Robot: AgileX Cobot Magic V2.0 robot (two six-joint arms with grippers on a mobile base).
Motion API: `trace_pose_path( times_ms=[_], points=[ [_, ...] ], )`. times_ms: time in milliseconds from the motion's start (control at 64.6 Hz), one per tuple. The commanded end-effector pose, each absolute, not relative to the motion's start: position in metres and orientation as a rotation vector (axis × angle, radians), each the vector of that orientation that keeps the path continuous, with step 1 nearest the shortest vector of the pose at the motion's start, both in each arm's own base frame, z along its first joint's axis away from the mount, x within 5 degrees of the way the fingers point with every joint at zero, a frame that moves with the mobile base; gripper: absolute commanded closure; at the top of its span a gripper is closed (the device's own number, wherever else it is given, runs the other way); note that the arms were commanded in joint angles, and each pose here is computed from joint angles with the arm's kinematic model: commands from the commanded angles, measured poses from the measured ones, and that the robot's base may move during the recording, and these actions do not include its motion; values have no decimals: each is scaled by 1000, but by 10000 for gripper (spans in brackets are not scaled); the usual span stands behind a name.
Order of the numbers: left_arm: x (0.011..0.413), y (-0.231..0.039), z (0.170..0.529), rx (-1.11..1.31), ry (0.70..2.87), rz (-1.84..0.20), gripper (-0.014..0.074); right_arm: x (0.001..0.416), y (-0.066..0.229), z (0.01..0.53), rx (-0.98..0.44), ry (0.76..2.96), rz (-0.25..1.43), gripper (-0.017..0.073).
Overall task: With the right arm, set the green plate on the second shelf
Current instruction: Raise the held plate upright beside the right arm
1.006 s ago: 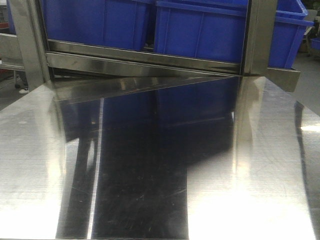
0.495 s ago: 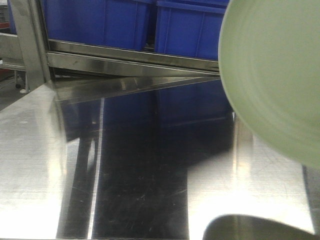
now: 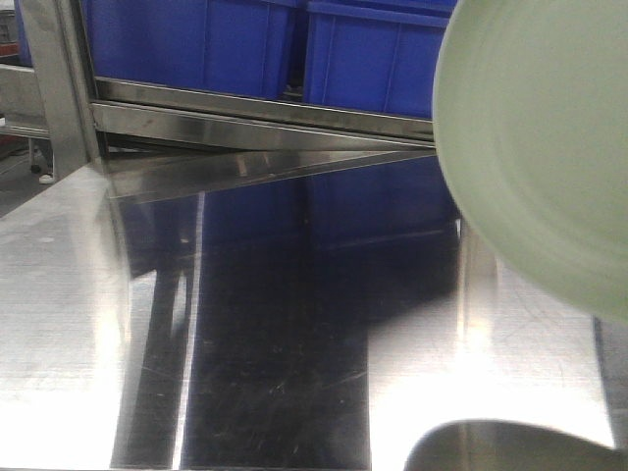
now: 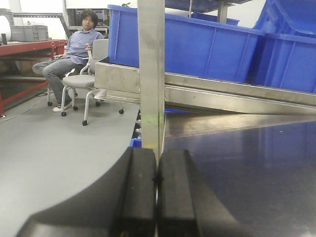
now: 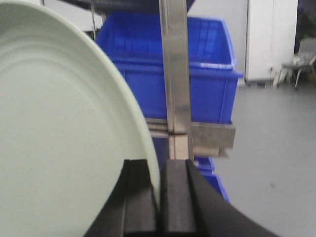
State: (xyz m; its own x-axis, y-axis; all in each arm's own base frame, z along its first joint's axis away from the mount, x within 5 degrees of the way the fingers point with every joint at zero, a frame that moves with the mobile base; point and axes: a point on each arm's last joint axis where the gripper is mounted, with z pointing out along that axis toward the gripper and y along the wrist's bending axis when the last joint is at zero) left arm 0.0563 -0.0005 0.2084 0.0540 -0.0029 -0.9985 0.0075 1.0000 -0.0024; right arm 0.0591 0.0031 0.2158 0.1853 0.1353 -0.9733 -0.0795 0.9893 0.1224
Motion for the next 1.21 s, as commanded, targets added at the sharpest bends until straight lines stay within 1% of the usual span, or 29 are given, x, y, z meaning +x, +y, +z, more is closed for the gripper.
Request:
trace_pose_path(
  times_ms=[0,340,650,1191],
  points=[
    [56,0,204,-1,1450,-12,463,52,3,235,20,1214,132,503],
    [56,0,204,-1,1450,-12,463,52,4,231,-76,1249,11,503],
    [56,0,204,-1,1450,-12,463,50,2,237,-13,1186,58,503],
    [56,0,204,-1,1450,-12,463,48,1,240,8,1144,72,503]
  ],
)
